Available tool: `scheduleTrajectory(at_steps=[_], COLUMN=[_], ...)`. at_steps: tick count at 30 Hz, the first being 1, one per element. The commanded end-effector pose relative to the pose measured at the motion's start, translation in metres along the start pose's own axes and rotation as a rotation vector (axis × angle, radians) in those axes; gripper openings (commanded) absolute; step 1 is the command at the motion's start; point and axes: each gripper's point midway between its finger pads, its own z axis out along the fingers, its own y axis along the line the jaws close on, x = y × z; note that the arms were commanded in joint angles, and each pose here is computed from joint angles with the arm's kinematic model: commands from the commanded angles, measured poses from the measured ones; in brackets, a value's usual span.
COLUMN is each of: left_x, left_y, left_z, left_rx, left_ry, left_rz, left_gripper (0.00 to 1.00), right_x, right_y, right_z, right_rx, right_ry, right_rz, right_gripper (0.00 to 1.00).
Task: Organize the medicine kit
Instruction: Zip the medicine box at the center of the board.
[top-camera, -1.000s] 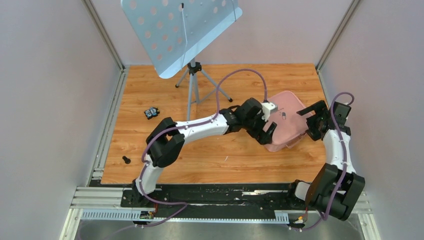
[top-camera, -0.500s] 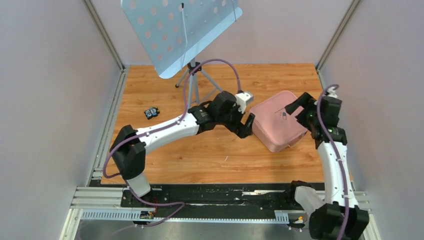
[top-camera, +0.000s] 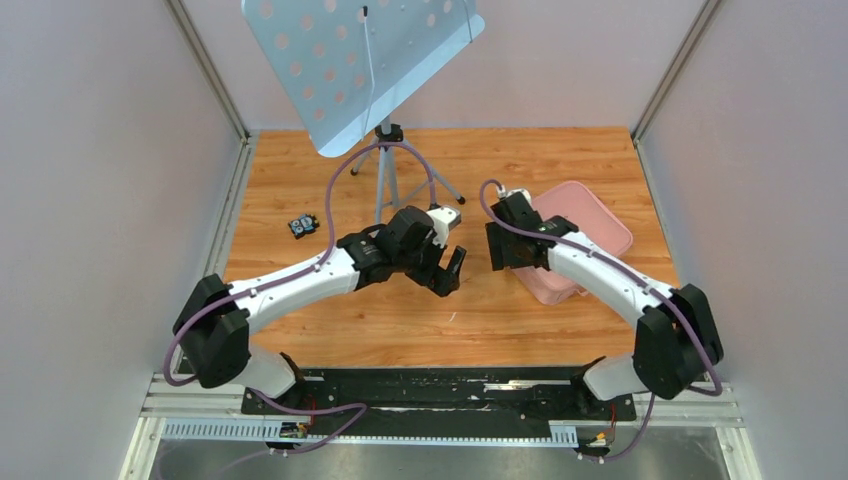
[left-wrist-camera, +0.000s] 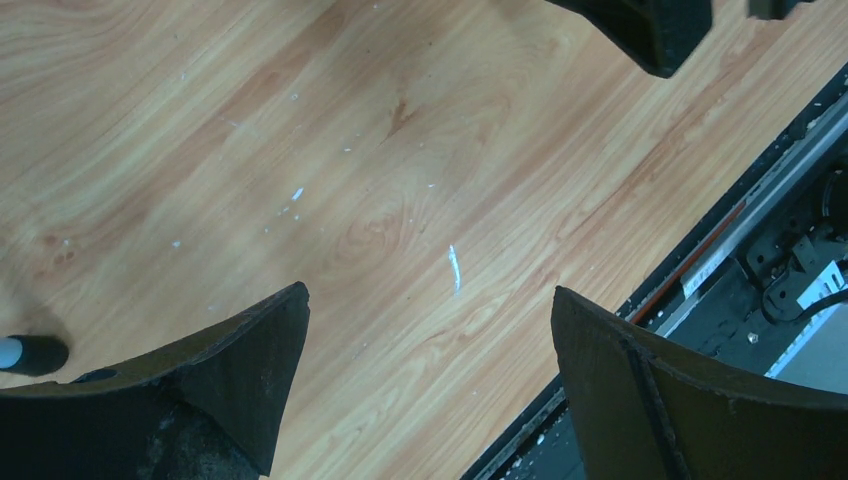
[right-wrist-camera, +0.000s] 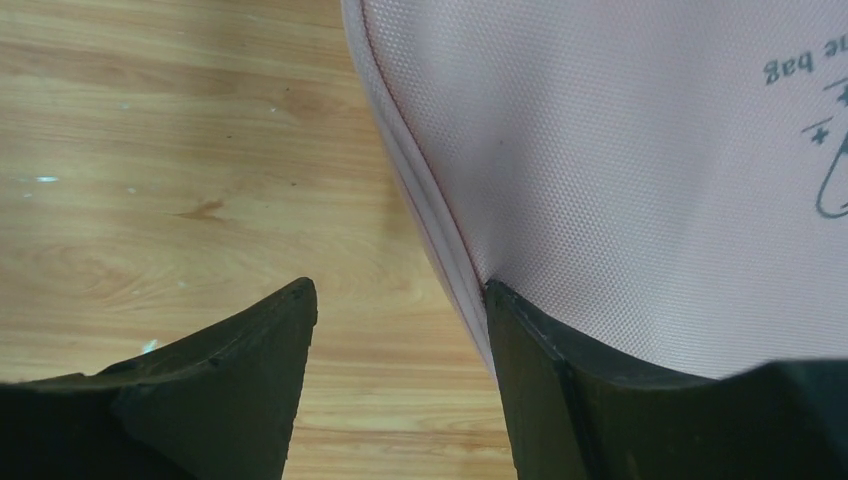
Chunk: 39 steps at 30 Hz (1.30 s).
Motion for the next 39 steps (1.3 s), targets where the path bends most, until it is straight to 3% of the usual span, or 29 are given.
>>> scheduleTrajectory(at_steps=[1, 9, 13, 20, 25, 27, 28, 30, 34, 36, 39], left_x=[-0.005, 0.002, 0.004, 0.004, 0.005, 0.004, 0.002, -0.002, -0.01, -0.014, -0.017], left_y=[0.0, -0.002, -0.002, -0.003, -0.004, -0.005, -0.005, -0.008, -0.013, -0.014, -0.015], left_z=[-0.013, -0.008, -0.006, -0.006, -0.006, -0.005, -0.003, -0.001, 0.004, 0.005, 0.005], left_rx=[-0.001, 0.019, 0.025, 0.029, 0.034, 0.042, 0.046, 0.055, 0.076, 0.08, 0.084], left_ry=[-0.05, -0.041, -0.038, -0.038, -0.042, -0.046, -0.049, -0.052, -0.052, -0.059, -0.066], left_rz=[-0.042, -0.061, -0.061, -0.061, -0.062, -0.058, -0.056, -0.049, -0.037, -0.035, -0.033], left_gripper=[0.98, 0.98, 0.98, 0.97, 0.97, 0.97, 0.98, 0.98, 0.98, 0.97, 0.97], right_x=[-0.019, -0.018, -0.017, -0.012, -0.008, -0.012, -0.014, -0.015, -0.022, -0.032, -0.055], right_y=[-0.026, -0.045, -0.055, -0.056, -0.059, -0.059, -0.057, -0.051, -0.039, -0.044, -0.062], right_z=[0.003, 0.005, 0.001, -0.007, -0.025, -0.035, -0.039, -0.043, -0.048, -0.049, -0.045], right_rx=[0.245, 0.375, 0.418, 0.384, 0.345, 0.325, 0.308, 0.26, 0.18, 0.168, 0.112], right_ry=[-0.049, -0.061, -0.076, -0.09, -0.103, -0.135, -0.148, -0.165, -0.192, -0.205, -0.197], right_rz=[-0.206, -0.33, -0.345, -0.343, -0.316, -0.274, -0.255, -0.221, -0.108, 0.023, 0.283], right_gripper=[0.63, 0.39, 0.33, 0.1, 0.04, 0.06, 0.15, 0.48, 0.72, 0.72, 0.61])
